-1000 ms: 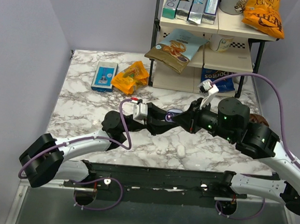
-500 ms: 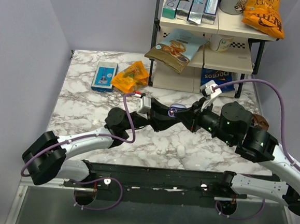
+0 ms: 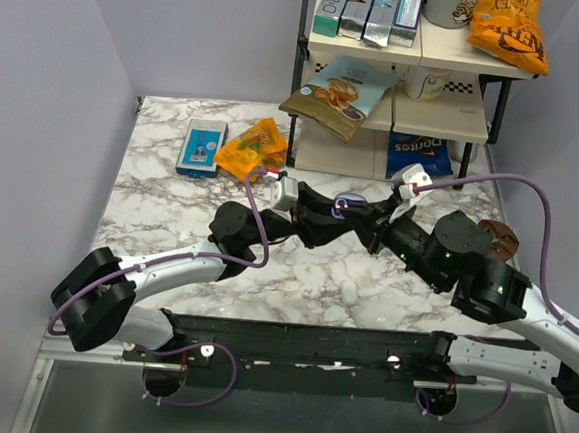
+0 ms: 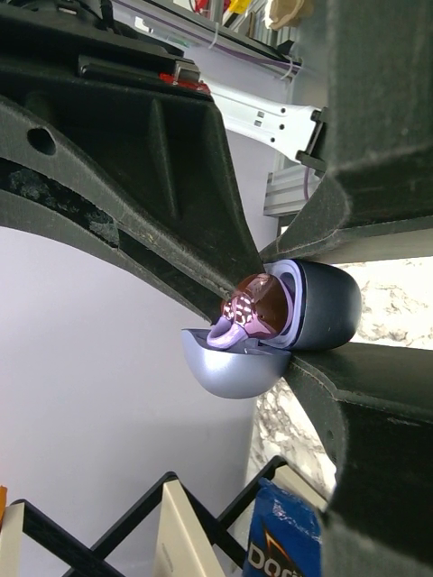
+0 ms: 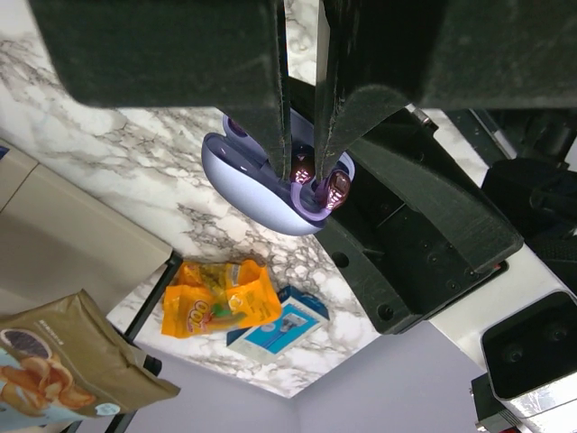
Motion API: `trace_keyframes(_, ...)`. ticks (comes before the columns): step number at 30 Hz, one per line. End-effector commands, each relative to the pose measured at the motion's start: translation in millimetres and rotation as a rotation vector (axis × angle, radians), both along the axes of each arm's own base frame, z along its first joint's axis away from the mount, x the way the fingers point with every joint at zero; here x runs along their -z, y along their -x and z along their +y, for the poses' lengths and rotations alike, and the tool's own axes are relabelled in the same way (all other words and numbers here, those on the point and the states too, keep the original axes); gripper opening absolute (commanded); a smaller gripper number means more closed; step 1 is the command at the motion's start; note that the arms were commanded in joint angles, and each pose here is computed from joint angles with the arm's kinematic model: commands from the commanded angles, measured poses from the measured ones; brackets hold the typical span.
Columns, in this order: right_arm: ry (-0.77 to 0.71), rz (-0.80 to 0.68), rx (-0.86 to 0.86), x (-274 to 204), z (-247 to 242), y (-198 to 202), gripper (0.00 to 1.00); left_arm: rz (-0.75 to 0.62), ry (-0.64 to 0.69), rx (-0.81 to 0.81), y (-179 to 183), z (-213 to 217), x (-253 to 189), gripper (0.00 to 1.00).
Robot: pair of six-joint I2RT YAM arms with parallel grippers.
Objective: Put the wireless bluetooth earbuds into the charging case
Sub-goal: Pick up the earbud from the charging case.
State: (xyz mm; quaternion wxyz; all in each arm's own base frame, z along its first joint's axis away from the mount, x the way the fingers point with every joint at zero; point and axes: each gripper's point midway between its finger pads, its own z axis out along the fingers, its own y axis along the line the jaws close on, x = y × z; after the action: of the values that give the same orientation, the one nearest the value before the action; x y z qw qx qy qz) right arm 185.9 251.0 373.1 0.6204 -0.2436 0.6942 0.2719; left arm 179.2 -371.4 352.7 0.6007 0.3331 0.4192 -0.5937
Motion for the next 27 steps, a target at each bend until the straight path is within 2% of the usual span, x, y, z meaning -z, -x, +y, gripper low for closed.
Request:
trace_keyframes(1,0.039,-0.066,0.044,5,-1,-9,0.01,-0.057,0.078,0.035,10,0,-30,0.0)
trace_keyframes(27,0.036,-0.171,0.108,6,-21,-7,0.01,-0.044,0.135,-0.011,-6,2,-43,0.0)
